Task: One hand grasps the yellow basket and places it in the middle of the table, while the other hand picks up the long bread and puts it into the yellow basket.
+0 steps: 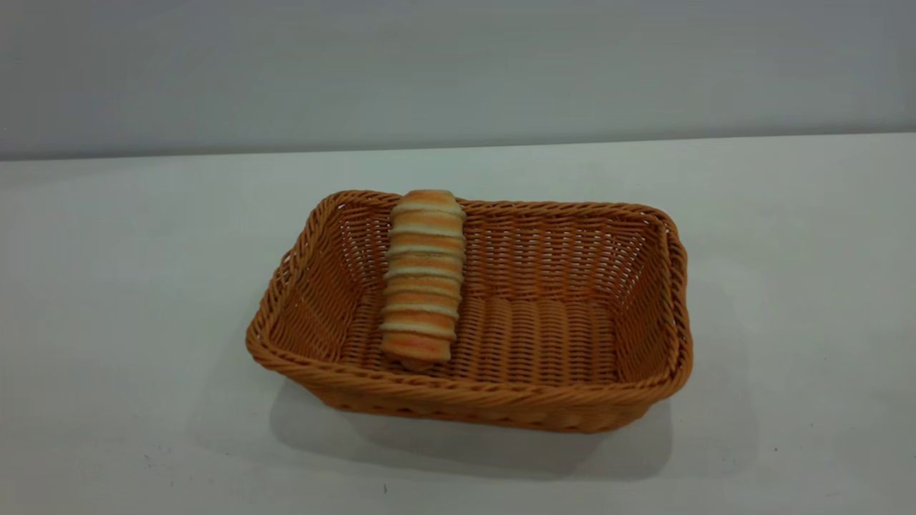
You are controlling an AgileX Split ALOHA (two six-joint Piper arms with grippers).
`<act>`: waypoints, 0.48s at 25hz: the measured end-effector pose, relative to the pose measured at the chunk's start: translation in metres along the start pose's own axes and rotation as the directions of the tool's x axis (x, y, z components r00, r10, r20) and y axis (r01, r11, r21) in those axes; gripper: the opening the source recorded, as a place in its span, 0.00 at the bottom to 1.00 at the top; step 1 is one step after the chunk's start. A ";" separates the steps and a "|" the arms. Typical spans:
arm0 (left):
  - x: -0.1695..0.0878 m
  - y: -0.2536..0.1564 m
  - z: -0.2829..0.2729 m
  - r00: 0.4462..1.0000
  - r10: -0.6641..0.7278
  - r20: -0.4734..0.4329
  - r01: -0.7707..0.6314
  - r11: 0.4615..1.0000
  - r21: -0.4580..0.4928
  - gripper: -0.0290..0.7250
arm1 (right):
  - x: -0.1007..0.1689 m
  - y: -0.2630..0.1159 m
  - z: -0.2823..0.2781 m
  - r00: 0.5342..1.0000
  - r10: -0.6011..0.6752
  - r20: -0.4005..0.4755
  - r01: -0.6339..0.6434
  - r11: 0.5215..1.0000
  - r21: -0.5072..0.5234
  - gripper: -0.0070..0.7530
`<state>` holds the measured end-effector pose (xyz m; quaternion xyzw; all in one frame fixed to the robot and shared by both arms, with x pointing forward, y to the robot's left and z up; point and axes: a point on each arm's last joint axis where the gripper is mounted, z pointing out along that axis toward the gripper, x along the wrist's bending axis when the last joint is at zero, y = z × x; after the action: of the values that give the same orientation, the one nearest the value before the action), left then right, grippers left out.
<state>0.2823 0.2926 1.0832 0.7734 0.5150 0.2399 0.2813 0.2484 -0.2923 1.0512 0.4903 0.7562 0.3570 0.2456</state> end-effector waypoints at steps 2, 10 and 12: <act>0.000 -0.015 -0.001 1.000 -0.007 -0.001 0.007 1.000 -0.002 0.68 | -0.001 -0.008 0.003 1.000 0.008 0.015 -0.008 1.000 -0.003 0.65; 0.002 -0.055 -0.004 0.999 -0.035 0.001 0.034 0.996 -0.086 0.68 | -0.001 -0.018 -0.003 0.999 0.019 0.029 -0.017 0.997 -0.076 0.65; 0.002 -0.059 -0.004 0.999 -0.038 0.001 0.038 0.994 -0.100 0.68 | -0.001 -0.019 -0.004 0.999 0.019 0.029 -0.017 0.997 -0.081 0.65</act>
<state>0.2409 0.3135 1.0459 0.7483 0.5171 0.2605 0.3239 0.2354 -0.2997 1.0391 0.4919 0.7330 0.3823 0.2732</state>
